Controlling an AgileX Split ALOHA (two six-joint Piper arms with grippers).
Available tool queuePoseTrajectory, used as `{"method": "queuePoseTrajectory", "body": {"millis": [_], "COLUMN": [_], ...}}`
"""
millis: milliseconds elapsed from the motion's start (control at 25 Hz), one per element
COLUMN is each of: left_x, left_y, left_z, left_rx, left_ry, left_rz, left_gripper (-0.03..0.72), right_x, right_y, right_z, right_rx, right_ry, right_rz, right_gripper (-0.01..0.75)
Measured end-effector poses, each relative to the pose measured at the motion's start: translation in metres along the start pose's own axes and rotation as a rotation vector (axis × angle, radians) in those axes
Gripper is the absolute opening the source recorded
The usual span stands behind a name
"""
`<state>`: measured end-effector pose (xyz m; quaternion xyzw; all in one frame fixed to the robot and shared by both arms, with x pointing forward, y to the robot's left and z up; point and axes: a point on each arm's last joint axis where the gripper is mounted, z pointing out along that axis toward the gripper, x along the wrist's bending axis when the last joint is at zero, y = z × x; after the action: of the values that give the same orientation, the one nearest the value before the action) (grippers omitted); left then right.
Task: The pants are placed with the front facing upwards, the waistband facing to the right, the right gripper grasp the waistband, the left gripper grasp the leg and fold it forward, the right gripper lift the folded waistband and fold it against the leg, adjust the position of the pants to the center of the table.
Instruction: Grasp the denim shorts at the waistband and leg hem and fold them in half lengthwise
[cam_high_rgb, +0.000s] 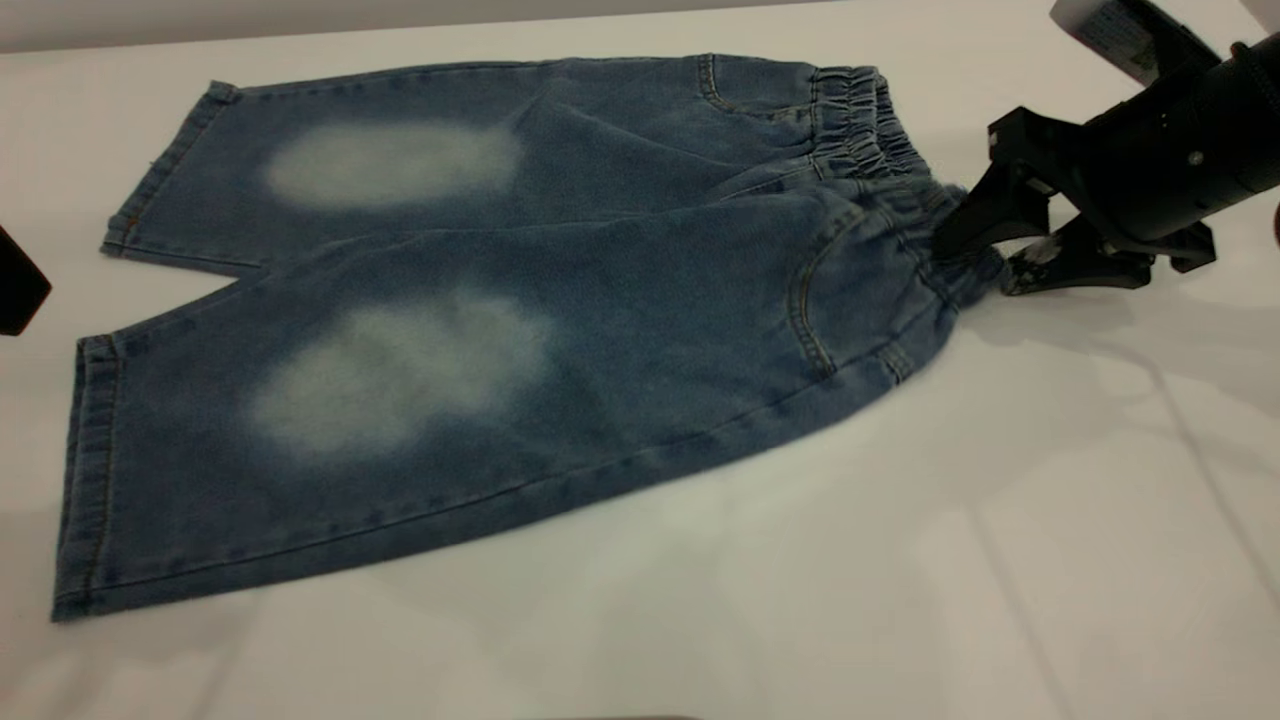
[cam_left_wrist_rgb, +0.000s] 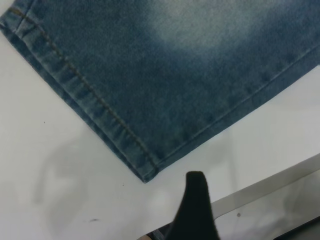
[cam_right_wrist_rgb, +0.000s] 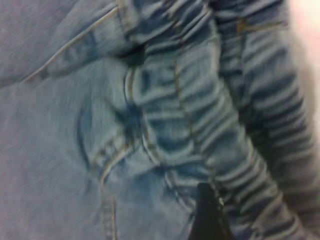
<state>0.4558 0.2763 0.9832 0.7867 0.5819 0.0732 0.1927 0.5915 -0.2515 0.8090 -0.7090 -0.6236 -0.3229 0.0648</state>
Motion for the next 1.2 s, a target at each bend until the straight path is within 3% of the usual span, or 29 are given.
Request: {"method": "queuePoseTrajectory", "body": {"millis": [160, 440, 840, 960, 1120, 1200], "left_x": [0.0, 0.0, 0.0, 0.001, 0.001, 0.001], "left_y": [0.0, 0.0, 0.001, 0.001, 0.001, 0.001], "left_z": [0.0, 0.0, 0.0, 0.0, 0.0, 0.0], "left_rx": [0.0, -0.004, -0.009, -0.009, -0.009, -0.01], "left_ry": [0.0, 0.002, 0.005, 0.006, 0.006, 0.006], "left_rz": [-0.003, -0.005, -0.006, -0.006, -0.006, -0.006], "left_gripper": [0.557, 0.557, 0.557, 0.557, 0.557, 0.557], "right_x": [0.001, 0.008, 0.005, 0.003, 0.0, -0.001], "right_y": [0.0, -0.014, -0.006, -0.006, -0.007, -0.008], "right_z": [-0.001, 0.008, 0.012, 0.012, 0.014, 0.015], "right_rx": [0.015, 0.11, -0.007, -0.006, -0.004, -0.002], "right_ry": [0.008, 0.169, 0.175, 0.153, 0.118, 0.119], "right_rz": [0.032, 0.034, 0.003, -0.007, -0.015, -0.023], "right_gripper": [0.418, 0.418, 0.412, 0.337, 0.111, 0.046]}}
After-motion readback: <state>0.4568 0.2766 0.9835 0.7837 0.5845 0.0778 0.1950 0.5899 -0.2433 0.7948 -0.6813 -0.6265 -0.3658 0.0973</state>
